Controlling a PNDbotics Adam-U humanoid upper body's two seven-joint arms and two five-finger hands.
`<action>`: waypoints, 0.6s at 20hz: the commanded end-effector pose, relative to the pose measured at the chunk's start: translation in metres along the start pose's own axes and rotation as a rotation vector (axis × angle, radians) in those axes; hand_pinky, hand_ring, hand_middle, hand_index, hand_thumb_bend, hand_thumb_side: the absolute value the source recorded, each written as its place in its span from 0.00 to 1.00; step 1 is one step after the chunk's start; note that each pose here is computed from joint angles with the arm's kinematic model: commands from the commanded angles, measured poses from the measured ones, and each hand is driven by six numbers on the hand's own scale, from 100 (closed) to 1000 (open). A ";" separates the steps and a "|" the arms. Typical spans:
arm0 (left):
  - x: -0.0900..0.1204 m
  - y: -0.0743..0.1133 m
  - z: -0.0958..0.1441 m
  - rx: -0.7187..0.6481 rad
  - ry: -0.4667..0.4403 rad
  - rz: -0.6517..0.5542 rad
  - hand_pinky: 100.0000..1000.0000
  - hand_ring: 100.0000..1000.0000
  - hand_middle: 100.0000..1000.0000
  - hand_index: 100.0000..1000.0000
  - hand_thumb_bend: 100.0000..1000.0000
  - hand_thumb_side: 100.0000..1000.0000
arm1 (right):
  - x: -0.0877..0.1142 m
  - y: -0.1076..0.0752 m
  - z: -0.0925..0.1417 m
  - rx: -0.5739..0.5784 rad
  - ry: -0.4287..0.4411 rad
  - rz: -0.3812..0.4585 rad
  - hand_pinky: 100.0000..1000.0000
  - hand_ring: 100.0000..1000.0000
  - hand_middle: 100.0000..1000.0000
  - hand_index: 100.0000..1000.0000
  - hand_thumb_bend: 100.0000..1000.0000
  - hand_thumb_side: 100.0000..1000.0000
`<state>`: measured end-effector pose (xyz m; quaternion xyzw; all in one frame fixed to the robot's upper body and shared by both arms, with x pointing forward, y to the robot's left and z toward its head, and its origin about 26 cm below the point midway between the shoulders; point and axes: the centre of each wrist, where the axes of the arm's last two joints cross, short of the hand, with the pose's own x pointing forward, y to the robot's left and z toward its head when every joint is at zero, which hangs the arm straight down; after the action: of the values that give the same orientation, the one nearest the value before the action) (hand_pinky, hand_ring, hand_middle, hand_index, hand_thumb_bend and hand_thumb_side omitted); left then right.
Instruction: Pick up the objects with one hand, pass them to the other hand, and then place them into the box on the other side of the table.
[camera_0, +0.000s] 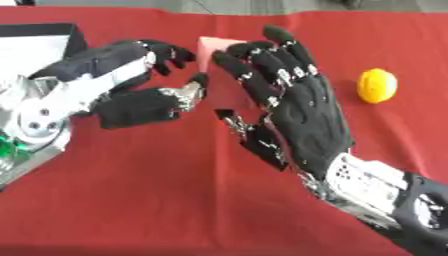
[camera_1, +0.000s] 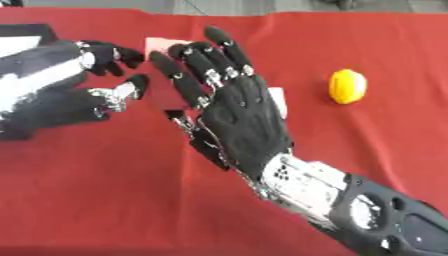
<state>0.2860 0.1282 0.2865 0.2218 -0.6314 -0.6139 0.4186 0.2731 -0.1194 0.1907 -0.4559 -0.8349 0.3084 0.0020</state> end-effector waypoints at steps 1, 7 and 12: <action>-0.005 0.006 0.006 0.000 -0.006 -0.018 0.88 0.84 0.84 0.94 0.00 0.97 | 0.000 -0.004 -0.002 -0.055 -0.015 0.017 0.81 0.57 0.42 0.61 0.00 0.00; -0.012 0.001 0.007 -0.091 -0.068 -0.024 0.89 0.85 0.84 0.94 0.02 1.00 | 0.004 -0.002 0.009 -0.052 -0.022 0.008 0.80 0.57 0.42 0.61 0.00 0.00; -0.017 -0.001 0.008 -0.105 -0.101 -0.026 0.90 0.85 0.84 0.95 0.00 0.77 | 0.006 -0.001 0.014 -0.053 -0.017 -0.002 0.79 0.57 0.41 0.60 0.00 0.00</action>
<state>0.2891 0.1406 0.2739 0.1680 -0.6104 -0.6636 0.3984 0.2667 -0.1201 0.1732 -0.4499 -0.8424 0.2964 -0.0059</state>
